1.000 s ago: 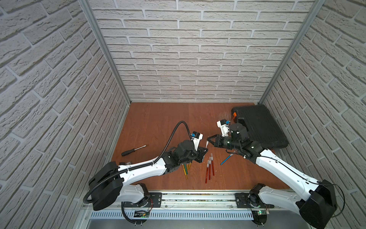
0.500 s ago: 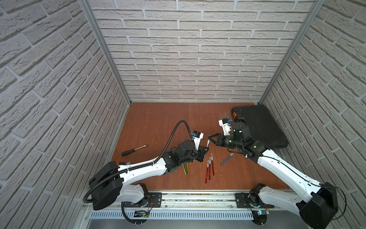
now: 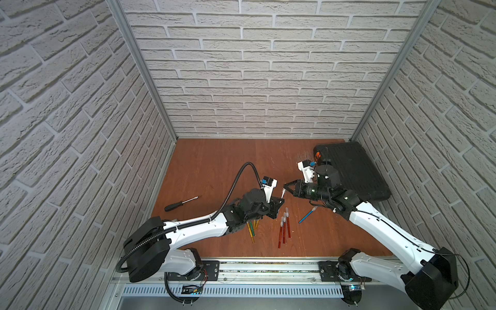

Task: Remove protective caps from carving knives
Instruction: Remove the protective sleeve from the carving knife.

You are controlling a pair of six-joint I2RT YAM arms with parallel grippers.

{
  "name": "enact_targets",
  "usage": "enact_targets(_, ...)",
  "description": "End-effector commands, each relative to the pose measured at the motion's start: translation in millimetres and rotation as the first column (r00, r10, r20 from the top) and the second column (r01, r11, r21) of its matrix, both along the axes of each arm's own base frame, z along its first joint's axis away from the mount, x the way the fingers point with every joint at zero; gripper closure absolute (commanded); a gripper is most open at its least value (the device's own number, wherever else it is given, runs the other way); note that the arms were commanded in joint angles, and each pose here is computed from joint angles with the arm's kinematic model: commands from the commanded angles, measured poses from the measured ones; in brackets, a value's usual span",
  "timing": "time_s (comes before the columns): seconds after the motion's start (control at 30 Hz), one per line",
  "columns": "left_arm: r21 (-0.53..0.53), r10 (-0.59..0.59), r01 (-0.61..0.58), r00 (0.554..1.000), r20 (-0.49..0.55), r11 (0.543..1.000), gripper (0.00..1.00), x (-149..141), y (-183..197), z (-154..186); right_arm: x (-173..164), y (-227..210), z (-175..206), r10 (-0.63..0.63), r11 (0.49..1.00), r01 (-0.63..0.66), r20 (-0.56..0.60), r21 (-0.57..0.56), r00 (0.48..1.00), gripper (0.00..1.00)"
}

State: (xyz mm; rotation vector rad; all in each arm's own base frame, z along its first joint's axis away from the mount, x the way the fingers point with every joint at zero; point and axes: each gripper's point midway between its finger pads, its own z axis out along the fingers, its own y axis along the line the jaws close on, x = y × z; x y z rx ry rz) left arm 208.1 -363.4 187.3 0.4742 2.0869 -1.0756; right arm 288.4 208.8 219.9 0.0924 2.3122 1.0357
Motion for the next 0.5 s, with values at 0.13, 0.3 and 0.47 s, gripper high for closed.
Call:
enact_targets(0.13, 0.106, -0.032, 0.042, 0.995, -0.094, 0.993, 1.0, -18.2, 9.4, -41.2, 40.5, -28.6, 67.3, -0.187, 0.982, 0.174, 0.237, 0.075, 0.953, 0.95)
enact_targets(0.3, 0.108, -0.029, 0.039, 0.995, -0.096, 0.993, 1.0, -19.6, 11.8, -44.7, 42.7, -27.6, 71.1, -0.19, 0.981, 0.173, 0.241, 0.088, 0.952, 0.95)
enact_targets(0.47, 0.116, -0.027, 0.038, 0.995, -0.098, 0.992, 1.0, -20.6, 12.8, -47.2, 44.9, -29.3, 73.6, -0.197, 0.98, 0.18, 0.246, 0.089, 0.949, 0.95)
